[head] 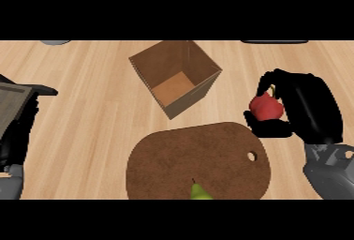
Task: Pick the bell pepper from the cutting board and place it in the cardboard box
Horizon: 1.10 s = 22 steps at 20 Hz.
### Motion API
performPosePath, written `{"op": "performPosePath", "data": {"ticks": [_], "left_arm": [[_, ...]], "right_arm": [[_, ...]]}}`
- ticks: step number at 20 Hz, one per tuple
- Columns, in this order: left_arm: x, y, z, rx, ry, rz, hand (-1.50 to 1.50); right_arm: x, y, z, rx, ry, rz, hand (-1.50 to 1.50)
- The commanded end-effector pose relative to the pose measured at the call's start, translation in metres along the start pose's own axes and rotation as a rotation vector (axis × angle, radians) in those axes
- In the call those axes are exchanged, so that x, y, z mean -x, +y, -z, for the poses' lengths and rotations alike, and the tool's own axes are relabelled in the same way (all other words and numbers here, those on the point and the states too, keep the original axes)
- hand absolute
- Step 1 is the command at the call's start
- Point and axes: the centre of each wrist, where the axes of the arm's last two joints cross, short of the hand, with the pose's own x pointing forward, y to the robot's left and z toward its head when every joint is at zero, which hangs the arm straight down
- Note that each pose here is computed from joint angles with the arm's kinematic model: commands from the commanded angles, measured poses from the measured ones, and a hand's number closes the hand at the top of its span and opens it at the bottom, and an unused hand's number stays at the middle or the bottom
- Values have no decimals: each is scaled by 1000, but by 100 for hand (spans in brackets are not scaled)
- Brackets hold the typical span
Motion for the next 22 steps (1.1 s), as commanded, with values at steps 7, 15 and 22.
{"op": "performPosePath", "data": {"ticks": [7, 15, 22], "left_arm": [[-7, -8, -2, 13, -25, 3, 0], [2, -16, 2, 29, -23, -7, 0], [-19, -11, 10, 25, -27, 6, 0]], "right_arm": [[-62, -1, 73, -8, -23, 255, 150], [-112, 16, 126, -42, 58, 397, 150], [-126, 51, 161, -94, 94, 407, 150]]}}
